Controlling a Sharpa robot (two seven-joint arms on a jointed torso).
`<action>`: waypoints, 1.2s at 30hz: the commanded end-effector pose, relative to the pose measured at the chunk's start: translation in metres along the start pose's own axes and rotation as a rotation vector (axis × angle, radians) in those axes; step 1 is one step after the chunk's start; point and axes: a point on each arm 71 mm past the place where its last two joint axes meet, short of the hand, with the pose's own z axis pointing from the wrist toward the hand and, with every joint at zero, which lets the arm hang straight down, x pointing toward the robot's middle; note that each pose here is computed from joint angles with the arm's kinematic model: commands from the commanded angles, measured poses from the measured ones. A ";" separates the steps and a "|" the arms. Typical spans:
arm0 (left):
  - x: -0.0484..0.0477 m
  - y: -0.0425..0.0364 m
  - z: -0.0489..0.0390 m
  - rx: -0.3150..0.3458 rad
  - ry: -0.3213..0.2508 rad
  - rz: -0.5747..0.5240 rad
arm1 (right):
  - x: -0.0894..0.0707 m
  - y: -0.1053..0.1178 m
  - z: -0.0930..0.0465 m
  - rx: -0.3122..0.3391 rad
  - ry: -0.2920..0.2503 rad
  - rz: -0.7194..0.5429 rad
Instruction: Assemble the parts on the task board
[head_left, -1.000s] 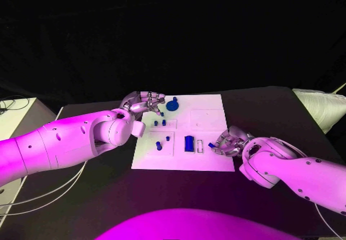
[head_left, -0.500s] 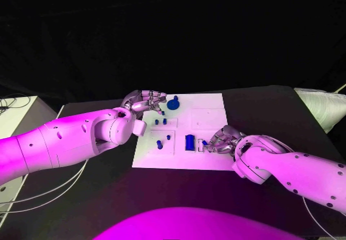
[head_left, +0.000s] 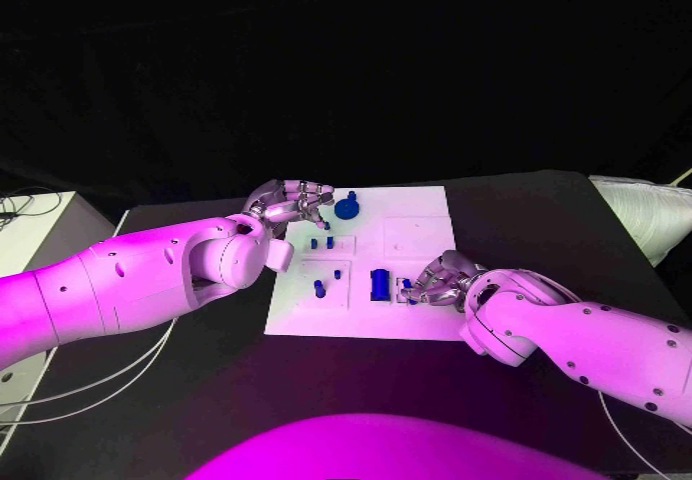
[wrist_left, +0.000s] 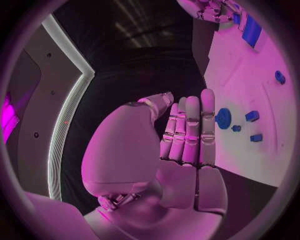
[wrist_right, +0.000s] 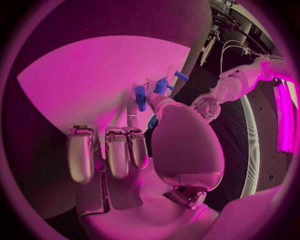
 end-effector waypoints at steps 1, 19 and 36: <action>0.0019 -0.0009 0.0001 0.005 0.014 -0.005 | 0.002 0.001 0.000 -0.002 0.017 -0.007; 0.0008 -0.0009 -0.0006 0.000 0.014 -0.004 | 0.001 0.007 0.002 -0.004 0.013 -0.017; 0.0004 -0.0009 -0.0007 -0.002 0.012 -0.003 | -0.001 0.010 0.005 -0.005 0.022 -0.034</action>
